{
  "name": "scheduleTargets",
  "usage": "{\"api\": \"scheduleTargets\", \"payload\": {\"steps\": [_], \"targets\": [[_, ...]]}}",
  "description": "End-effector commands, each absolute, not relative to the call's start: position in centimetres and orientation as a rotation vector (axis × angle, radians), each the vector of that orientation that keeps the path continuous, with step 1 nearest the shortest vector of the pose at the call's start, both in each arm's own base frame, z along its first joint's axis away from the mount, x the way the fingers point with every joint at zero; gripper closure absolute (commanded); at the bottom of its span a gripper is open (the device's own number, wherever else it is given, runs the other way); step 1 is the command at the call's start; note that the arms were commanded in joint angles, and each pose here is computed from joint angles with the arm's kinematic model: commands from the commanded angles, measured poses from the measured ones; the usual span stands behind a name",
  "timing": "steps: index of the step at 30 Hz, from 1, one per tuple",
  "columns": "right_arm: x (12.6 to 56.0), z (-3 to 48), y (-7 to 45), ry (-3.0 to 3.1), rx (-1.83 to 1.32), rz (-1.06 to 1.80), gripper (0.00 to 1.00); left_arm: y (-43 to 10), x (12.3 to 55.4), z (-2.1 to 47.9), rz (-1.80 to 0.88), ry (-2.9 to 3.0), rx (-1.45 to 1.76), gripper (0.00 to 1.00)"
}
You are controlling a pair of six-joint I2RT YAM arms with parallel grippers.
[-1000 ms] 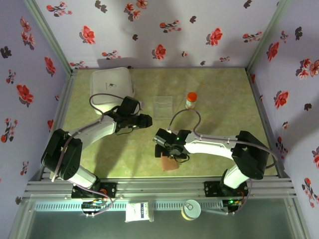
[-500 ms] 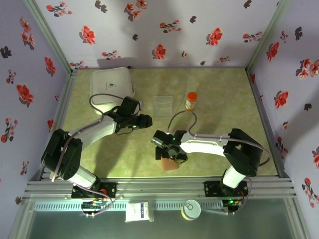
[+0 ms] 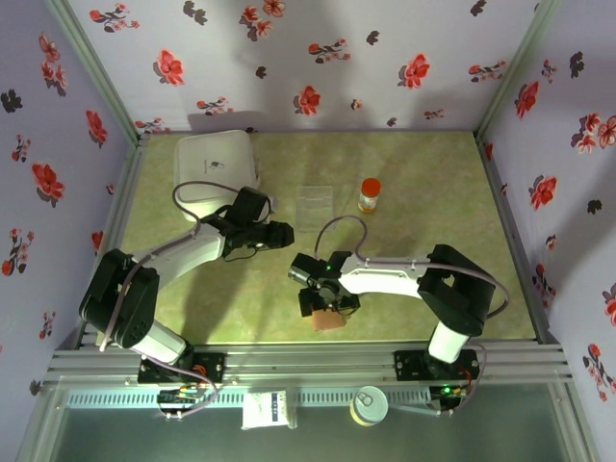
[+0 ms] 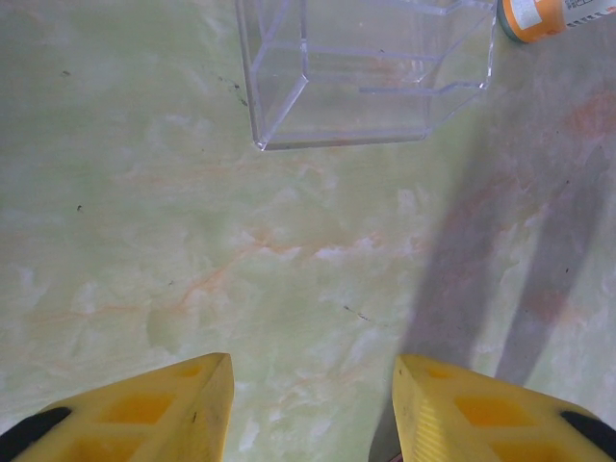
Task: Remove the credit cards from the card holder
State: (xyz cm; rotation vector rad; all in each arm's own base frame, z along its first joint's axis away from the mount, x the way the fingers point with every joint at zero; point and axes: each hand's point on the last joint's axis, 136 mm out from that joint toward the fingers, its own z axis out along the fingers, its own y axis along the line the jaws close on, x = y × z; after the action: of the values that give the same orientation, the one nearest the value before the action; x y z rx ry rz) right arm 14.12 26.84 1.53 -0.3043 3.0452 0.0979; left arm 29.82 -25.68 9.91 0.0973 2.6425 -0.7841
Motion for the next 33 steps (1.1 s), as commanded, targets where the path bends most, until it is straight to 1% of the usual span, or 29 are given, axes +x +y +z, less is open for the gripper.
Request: {"api": "scheduleTargets", "payload": {"steps": [1, 6, 14, 22, 30, 33], "targets": [[13.7, 1.7, 27.1, 3.071, -0.322, 0.096, 0.08, -25.6, 29.3, 9.8, -0.774, 2.646, 0.128, 0.53], [14.1, 2.6, 27.8, 3.057, -0.238, 0.128, 0.16, -25.2, 29.2, 9.9, -0.759, 2.641, 0.114, 0.53], [16.5, 3.6, 28.8, 3.022, -0.143, 0.176, 0.20, -23.2, 29.1, 9.1, -0.721, 2.663, -0.009, 0.52], [20.4, 4.2, 30.9, 3.005, -0.125, 0.179, 0.20, -20.9, 28.5, 6.8, -0.712, 2.743, -0.213, 0.52], [21.8, 2.8, 32.2, 3.019, -0.172, 0.156, 0.20, -19.7, 27.5, 5.8, -0.699, 2.755, -0.245, 0.54], [22.0, 2.7, 32.4, 3.015, -0.201, 0.151, 0.18, -19.8, 27.2, 6.0, -0.728, 2.753, -0.224, 0.55]]}}
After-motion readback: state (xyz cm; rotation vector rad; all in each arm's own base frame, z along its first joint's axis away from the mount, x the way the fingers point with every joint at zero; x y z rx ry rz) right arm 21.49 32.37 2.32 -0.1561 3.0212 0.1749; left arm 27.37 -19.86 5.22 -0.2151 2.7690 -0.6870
